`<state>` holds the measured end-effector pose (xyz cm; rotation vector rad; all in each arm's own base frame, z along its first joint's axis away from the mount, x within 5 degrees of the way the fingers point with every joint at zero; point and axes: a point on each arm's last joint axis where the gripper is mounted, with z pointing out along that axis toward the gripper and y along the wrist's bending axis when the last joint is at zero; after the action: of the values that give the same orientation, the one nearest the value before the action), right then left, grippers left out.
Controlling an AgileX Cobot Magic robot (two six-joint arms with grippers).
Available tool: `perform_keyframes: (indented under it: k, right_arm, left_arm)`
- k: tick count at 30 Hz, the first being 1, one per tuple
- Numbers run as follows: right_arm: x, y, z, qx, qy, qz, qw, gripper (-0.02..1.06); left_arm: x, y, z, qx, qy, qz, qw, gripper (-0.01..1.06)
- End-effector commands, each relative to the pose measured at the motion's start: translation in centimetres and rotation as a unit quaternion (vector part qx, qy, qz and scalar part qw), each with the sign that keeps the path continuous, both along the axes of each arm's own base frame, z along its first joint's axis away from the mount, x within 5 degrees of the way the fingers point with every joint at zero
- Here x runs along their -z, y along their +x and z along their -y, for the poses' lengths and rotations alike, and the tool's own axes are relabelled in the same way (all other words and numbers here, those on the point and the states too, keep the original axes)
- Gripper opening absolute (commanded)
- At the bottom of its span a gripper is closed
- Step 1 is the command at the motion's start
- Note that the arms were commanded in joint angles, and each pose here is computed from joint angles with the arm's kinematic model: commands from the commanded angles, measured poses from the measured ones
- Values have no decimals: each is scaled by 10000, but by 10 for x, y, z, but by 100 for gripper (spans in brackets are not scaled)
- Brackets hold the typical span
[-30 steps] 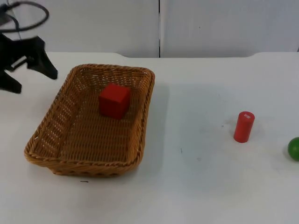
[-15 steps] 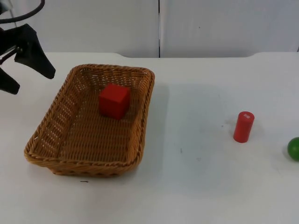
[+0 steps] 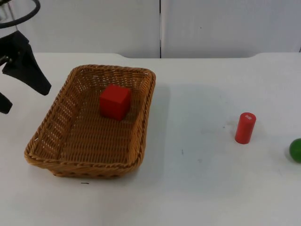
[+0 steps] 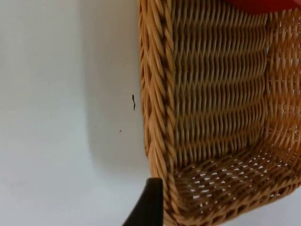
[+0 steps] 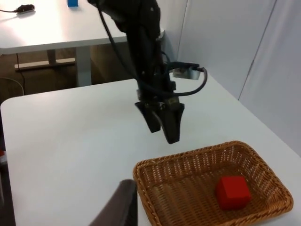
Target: Pick up the basket with the left hand and place the object to the left of the red cylinder into the basket with the right hand.
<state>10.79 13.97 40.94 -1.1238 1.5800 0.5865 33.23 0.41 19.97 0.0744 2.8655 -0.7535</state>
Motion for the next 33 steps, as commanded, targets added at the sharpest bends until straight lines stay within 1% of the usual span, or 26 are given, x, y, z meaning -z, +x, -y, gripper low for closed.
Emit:
perform_keyframes:
  k: [1,2,6,8,12,13,16,18,19,20,23,25,26,31,32,33]
  right_arm:
    - [-2,1,1,55,75,65,9999,105]
    - [-2,1,1,55,75,65,9999,105]
    - [-2,1,1,62,86,74,9999,105]
    - [-2,1,1,62,86,74,9999,105]
    - [-2,1,1,64,89,64,9999,105]
    - [-2,1,1,64,89,64,9999,105]
    - [-2,1,1,74,103,40,9999,105]
    - [-2,1,1,111,161,-39,9998,105]
    - [-2,1,1,111,161,-39,9998,105]
    - [-2,1,1,123,180,-73,9997,105]
    - [-2,1,1,156,231,-160,9995,105]
    - [-2,1,1,168,249,-192,9994,105]
    - [-2,1,1,168,249,-192,9994,105]
    - [-2,1,1,180,268,-241,9992,105]
    - [-2,1,1,180,268,-241,9992,105]
    - [-2,1,1,186,277,-258,9991,105]
  left_arm:
    - [-11,-16,2,-109,107,208,9997,84]
    - [-11,-16,2,-109,107,208,9997,84]
    - [-27,-39,4,-252,194,528,9981,84]
    - [-29,-42,4,-259,204,569,9978,84]
    - [-51,-69,7,-381,337,1102,9926,84]
    - [-51,-69,7,-381,337,1102,9926,84]
    - [-69,-89,9,-499,412,1558,9857,84]
    - [-86,-105,12,-524,450,1932,9787,84]
    - [-86,-105,12,-524,450,1932,9787,84]
    - [-93,-112,12,-541,466,2105,9750,84]
    - [-122,-137,17,-566,515,2764,9580,84]
    - [-140,-158,20,-582,539,3239,9428,84]
    - [-140,-158,20,-582,539,3239,9428,84]
    - [-171,-209,34,-280,625,4267,9018,84]
    - [-171,-209,34,-280,625,4267,9018,84]
    - [-175,-220,35,-231,678,4441,8931,84]
